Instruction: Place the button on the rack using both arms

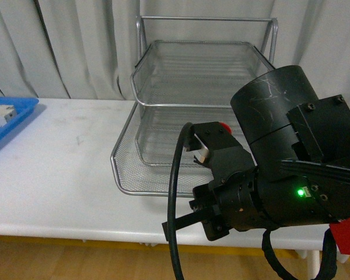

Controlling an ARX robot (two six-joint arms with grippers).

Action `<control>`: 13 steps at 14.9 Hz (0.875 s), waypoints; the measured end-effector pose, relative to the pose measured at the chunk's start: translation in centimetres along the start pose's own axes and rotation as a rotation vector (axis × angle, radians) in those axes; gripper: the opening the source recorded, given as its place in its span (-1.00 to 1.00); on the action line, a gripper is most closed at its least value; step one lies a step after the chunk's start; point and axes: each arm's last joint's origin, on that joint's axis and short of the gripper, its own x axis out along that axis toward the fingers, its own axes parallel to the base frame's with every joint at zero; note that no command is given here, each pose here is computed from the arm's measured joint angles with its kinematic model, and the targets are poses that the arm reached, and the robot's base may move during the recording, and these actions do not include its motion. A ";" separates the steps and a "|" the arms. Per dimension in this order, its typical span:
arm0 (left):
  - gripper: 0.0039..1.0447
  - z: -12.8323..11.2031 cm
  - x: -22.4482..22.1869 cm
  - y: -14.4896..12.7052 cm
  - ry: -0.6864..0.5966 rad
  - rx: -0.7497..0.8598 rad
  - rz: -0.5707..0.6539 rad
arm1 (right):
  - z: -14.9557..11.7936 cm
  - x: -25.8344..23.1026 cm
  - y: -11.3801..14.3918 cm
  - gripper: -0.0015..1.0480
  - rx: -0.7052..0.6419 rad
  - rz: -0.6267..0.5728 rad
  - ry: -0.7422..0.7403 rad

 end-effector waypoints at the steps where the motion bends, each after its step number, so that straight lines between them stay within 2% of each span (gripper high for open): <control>1: 0.88 0.0 0.0 0.0 0.000 0.000 0.000 | 0.3 0.4 -0.2 -0.97 -0.009 0.007 0.014; 3: 0.88 0.0 0.0 0.0 0.000 0.000 0.000 | 0.9 1.3 -0.7 -0.97 -0.038 -0.008 0.015; 5: 0.88 0.0 0.0 0.0 0.000 0.000 0.000 | 3.6 0.9 -3.2 -0.97 -0.037 -0.096 -0.070; 10: 0.88 0.0 0.0 0.0 0.000 0.000 0.000 | 4.8 1.4 -4.5 -0.97 -0.061 -0.125 -0.101; 13: 0.88 0.0 0.0 0.0 0.000 0.000 0.000 | 5.9 1.8 -6.4 -0.97 -0.055 -0.165 -0.126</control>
